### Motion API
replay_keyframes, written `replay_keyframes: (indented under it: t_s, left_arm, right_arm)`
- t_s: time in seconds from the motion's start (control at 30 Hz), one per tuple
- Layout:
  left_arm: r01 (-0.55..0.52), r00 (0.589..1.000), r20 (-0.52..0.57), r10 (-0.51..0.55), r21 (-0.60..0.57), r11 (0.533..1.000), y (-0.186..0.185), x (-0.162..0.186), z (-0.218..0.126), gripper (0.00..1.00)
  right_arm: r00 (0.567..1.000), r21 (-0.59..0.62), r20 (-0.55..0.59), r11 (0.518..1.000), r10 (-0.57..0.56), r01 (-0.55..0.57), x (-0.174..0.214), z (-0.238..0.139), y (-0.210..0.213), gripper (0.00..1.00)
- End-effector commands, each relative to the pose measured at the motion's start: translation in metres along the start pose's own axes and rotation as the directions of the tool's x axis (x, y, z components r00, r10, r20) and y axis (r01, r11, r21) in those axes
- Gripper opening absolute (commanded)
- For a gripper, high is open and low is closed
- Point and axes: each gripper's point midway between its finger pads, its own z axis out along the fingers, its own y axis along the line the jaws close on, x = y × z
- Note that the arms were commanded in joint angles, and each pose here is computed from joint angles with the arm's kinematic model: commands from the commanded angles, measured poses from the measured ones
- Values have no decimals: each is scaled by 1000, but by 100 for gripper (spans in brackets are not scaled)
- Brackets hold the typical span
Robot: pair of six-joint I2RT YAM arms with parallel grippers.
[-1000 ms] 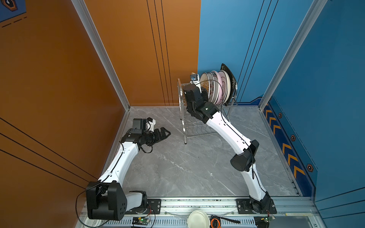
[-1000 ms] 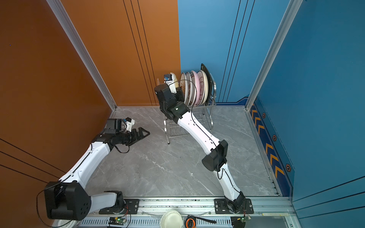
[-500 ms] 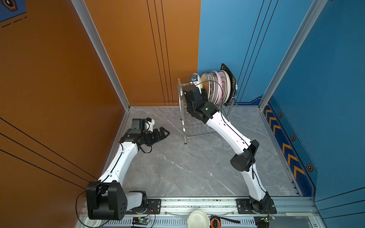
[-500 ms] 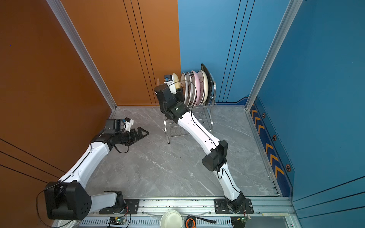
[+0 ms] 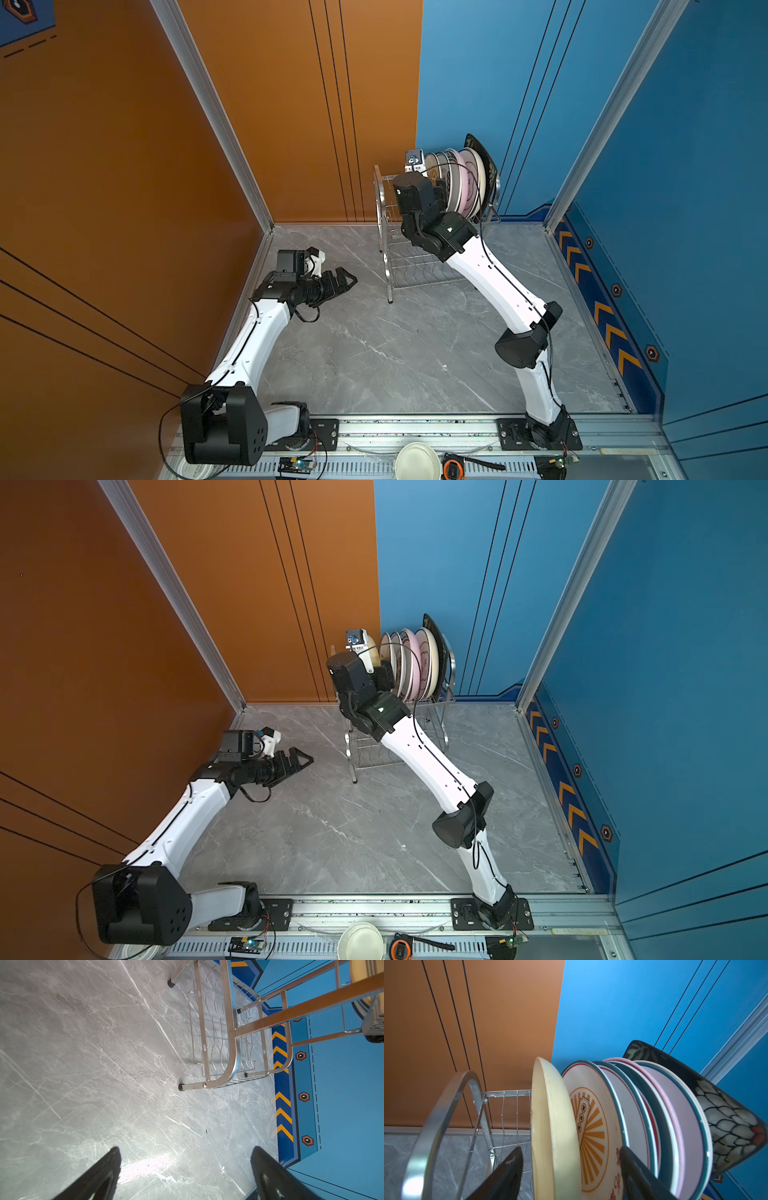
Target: Load the plates into the dish rack
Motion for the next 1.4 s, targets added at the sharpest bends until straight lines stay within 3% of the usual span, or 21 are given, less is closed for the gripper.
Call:
replay_keyframes:
  t_s: [0.0, 0.4, 0.7, 0.87, 1.07, 1.37]
  left_arm:
    - [-10, 1000, 19, 10, -13, 1000, -1, 2, -3, 98]
    - [-61, 997, 39, 62, -35, 998, -5, 0, -4, 98]
    - [-151, 983, 91, 159, -86, 985, 4, -8, 0, 98]
    - [-202, 965, 139, 224, -157, 967, 19, -15, 2, 98]
    - [-258, 922, 220, 318, -260, 930, 42, -31, 3, 98]
    - [-320, 805, 363, 469, -401, 858, 74, -65, 5, 98]
  right_arm:
    - [999, -63, -6, 997, 38, -38, -13, -23, -14, 79]
    - [985, -236, -148, 964, 88, -122, 22, -76, -36, 91]
    - [949, -286, -308, 945, 65, -157, 99, -85, -72, 100]
    - [927, -254, -355, 942, 121, -220, 143, -72, -107, 100]
    - [908, -172, -392, 957, 149, -232, 207, -51, -159, 100]
    - [917, 1, -362, 984, 167, -179, 288, -18, -236, 100]
